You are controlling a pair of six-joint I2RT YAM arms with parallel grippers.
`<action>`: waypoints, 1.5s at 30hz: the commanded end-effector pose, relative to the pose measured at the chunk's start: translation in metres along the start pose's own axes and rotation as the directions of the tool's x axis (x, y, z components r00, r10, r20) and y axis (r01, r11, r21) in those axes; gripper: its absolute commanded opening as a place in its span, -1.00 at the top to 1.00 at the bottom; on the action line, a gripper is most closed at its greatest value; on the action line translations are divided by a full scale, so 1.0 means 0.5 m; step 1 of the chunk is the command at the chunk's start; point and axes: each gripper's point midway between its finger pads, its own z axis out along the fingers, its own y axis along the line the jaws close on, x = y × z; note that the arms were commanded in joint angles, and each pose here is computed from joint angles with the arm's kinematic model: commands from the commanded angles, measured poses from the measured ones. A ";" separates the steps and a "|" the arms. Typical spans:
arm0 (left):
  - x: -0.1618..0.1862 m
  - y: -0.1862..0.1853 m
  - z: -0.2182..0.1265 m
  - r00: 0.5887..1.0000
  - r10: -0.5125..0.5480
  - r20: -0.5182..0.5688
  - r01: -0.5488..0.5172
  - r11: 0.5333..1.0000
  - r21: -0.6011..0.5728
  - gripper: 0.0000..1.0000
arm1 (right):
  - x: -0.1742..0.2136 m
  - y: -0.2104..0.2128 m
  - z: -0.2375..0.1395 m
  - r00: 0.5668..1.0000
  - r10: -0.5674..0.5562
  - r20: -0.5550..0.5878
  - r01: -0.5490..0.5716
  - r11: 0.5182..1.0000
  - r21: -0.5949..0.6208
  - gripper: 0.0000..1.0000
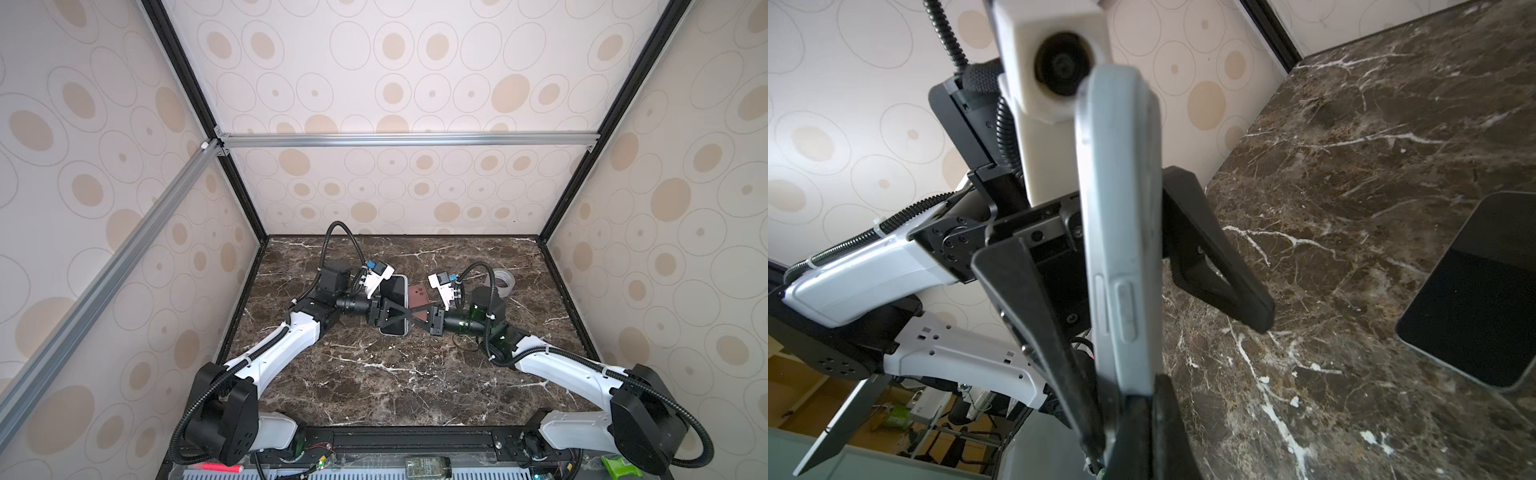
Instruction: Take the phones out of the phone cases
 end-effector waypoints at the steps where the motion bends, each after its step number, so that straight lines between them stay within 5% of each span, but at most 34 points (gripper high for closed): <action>1: -0.010 0.022 -0.016 0.999 0.019 0.036 -0.016 0.997 -0.076 -0.59 | -0.042 0.065 -0.014 0.992 -0.083 0.097 0.092 0.992 -0.092 1.00; 7: 0.007 0.031 -0.015 0.998 -0.023 0.052 0.027 0.997 -0.071 -0.65 | -0.021 0.034 -0.002 0.996 -0.026 0.083 0.033 0.996 -0.087 1.00; 13: 0.026 0.037 -0.013 0.997 -0.046 0.059 0.050 0.997 -0.060 -0.20 | -0.007 0.014 0.009 0.997 0.009 0.080 -0.001 0.996 -0.088 1.00; 19: 0.030 0.043 -0.010 0.997 -0.057 0.055 0.061 0.996 -0.066 -0.01 | -0.002 -0.001 0.014 0.997 0.020 0.079 -0.014 0.998 -0.069 1.00; 28: 0.038 0.049 -0.007 0.996 -0.068 0.051 0.071 0.995 -0.067 -0.03 | 0.008 -0.007 0.010 0.997 0.010 0.071 -0.006 0.999 -0.054 1.00; 34: 0.012 0.012 -0.015 0.996 -0.028 0.085 0.028 1.000 -0.001 -0.23 | -0.004 0.012 -0.002 0.996 -0.024 0.091 0.030 0.998 -0.060 1.00; 45: 0.020 0.015 -0.012 0.995 -0.050 0.085 0.049 0.999 0.005 -0.22 | 0.007 -0.004 -0.003 0.998 -0.004 0.067 0.005 1.000 -0.017 1.00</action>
